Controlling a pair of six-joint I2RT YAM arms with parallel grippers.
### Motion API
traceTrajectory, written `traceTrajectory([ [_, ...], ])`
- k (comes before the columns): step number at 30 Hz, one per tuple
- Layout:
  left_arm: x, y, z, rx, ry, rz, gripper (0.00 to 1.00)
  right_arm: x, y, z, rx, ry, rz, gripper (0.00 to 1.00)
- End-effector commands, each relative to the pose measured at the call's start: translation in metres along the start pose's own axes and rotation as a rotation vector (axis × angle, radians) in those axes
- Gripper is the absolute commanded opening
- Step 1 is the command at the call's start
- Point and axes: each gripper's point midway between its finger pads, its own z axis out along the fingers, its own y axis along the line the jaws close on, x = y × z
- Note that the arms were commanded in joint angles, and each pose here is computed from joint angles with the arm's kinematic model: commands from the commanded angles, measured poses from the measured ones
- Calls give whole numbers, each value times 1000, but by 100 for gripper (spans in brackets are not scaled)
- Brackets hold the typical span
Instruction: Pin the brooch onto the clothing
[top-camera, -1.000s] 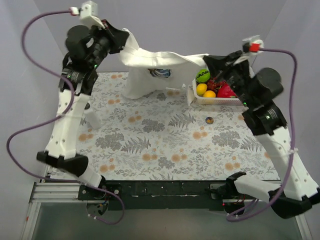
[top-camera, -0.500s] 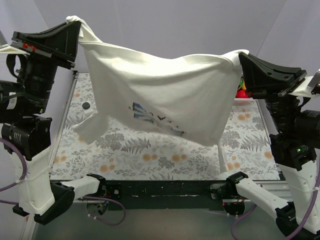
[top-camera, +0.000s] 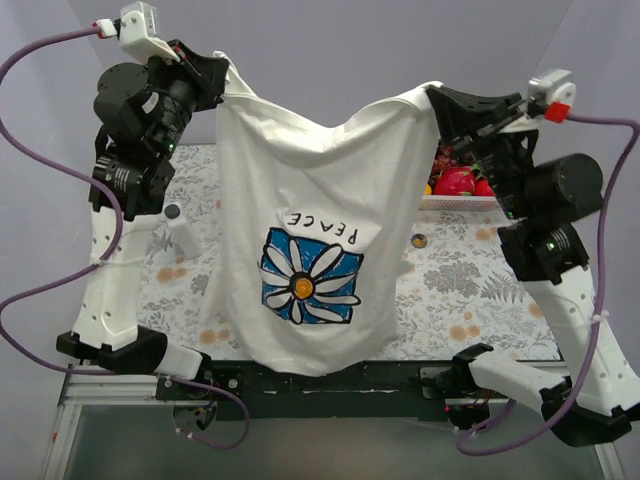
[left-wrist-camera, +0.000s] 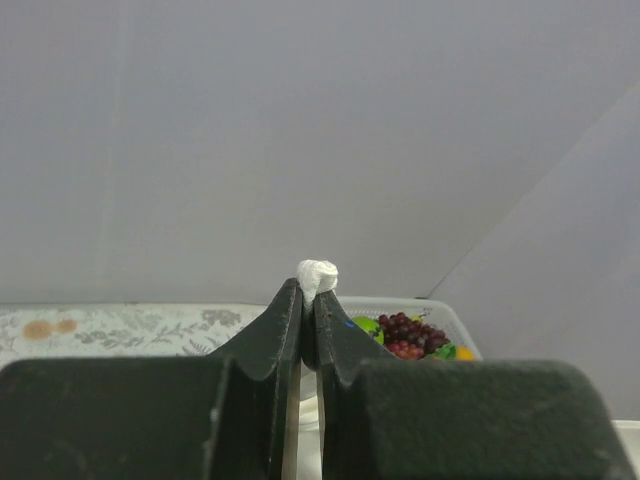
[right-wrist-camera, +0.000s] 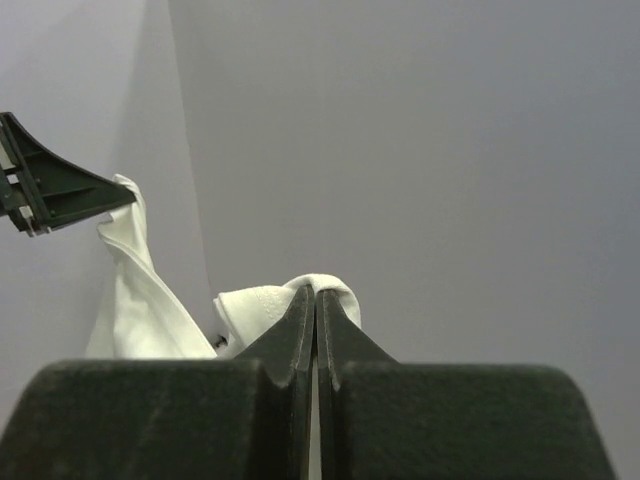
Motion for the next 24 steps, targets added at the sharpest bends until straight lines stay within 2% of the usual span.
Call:
traceTrajectory([
  [1, 16, 35, 15, -125, 30, 18, 0, 36, -25, 32, 81, 111, -29, 1],
  [2, 17, 45, 22, -145, 31, 15, 0, 66, -31, 45, 84, 175, -26, 1],
  [4, 18, 53, 32, -154, 39, 11, 0, 61, -40, 62, 82, 187, -22, 1],
  [5, 8, 55, 42, -153, 20, 13, 0, 90, -42, 77, 46, 261, 2, 1],
  [6, 4, 53, 46, -143, 16, 14, 0, 91, -46, 86, 26, 275, 17, 1],
  [7, -3, 52, 46, -147, 11, 18, 0, 48, -36, 95, -19, 238, 11, 1],
  [8, -18, 46, 47, -134, -26, 32, 0, 68, -42, 111, -19, 282, 28, 1],
  [10, -37, 41, 41, -133, -80, 41, 0, 44, -36, 119, -38, 225, 43, 1],
  [12, -54, 38, 27, -132, -147, 55, 0, 27, -28, 114, -68, 168, 45, 1],
  [13, -58, 38, 21, -132, -163, 59, 0, 42, -28, 110, -70, 186, 66, 1],
  [14, -60, 38, 16, -134, -174, 60, 0, 14, -20, 103, -92, 112, 47, 1],
  [15, -66, 36, 6, -134, -192, 64, 0, 10, -17, 98, -98, 104, 49, 1],
  [16, -66, 36, 3, -134, -194, 64, 0, -4, -12, 90, -105, 77, 45, 1],
  [21, -70, 29, -19, -116, -196, 68, 0, -7, -1, 67, -132, 79, 52, 1],
  [24, -76, 21, -36, -92, -198, 58, 0, -26, 7, 54, -152, 40, 40, 1],
])
